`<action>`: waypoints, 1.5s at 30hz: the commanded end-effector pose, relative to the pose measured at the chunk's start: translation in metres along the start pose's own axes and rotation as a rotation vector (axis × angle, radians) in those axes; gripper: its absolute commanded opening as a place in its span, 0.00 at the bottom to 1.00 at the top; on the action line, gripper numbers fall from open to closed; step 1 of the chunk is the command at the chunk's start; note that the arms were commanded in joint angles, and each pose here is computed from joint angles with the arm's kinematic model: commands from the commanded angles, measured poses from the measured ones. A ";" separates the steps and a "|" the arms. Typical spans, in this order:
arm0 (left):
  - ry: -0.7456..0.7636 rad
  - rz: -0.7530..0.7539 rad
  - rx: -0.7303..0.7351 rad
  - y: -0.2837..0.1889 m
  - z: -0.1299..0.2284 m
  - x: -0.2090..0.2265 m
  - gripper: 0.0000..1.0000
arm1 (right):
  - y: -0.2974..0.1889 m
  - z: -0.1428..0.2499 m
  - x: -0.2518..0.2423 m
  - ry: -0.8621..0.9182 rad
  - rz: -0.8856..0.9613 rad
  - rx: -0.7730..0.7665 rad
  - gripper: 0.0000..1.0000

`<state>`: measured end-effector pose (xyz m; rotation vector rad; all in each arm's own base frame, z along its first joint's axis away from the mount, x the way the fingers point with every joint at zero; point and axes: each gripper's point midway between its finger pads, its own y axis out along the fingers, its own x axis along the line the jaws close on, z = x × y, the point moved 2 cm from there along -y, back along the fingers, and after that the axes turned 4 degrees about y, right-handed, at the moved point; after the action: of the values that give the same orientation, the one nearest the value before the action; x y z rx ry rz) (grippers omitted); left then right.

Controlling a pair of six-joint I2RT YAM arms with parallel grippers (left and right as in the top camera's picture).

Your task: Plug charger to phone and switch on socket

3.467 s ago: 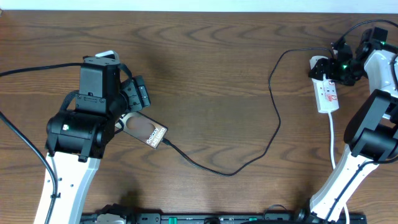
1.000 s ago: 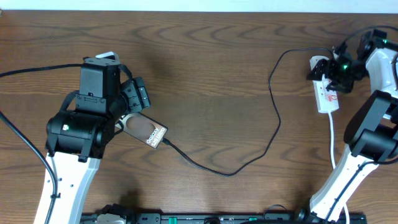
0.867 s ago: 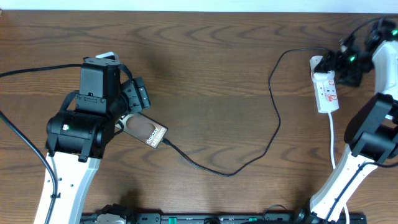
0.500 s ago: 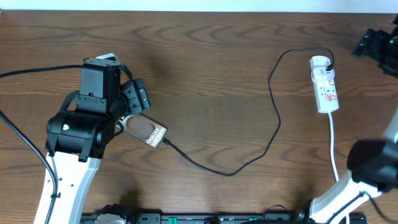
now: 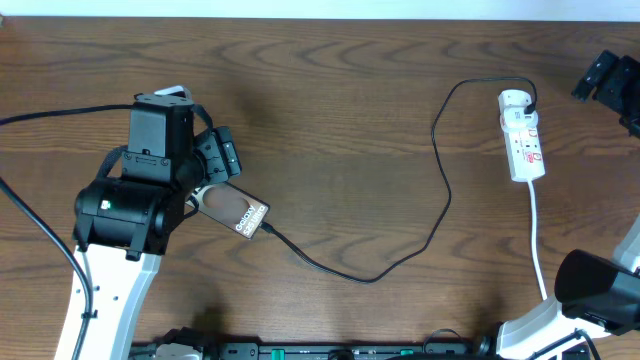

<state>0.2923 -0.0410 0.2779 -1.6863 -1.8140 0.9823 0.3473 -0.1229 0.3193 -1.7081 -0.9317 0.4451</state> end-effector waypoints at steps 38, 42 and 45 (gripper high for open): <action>-0.088 0.077 -0.330 -0.062 0.083 0.043 0.85 | -0.003 0.000 0.000 0.012 0.008 -0.009 0.99; -0.137 0.168 -0.607 -0.058 0.070 0.042 0.85 | -0.003 0.000 0.000 0.012 0.008 -0.009 0.99; -0.172 0.225 -0.806 -0.054 0.060 0.043 0.85 | -0.003 0.000 0.000 0.012 0.008 -0.009 0.99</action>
<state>0.2030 -0.0148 0.2893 -2.3192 -2.2862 0.5502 0.3469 -0.1228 0.3191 -1.7072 -0.9275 0.4436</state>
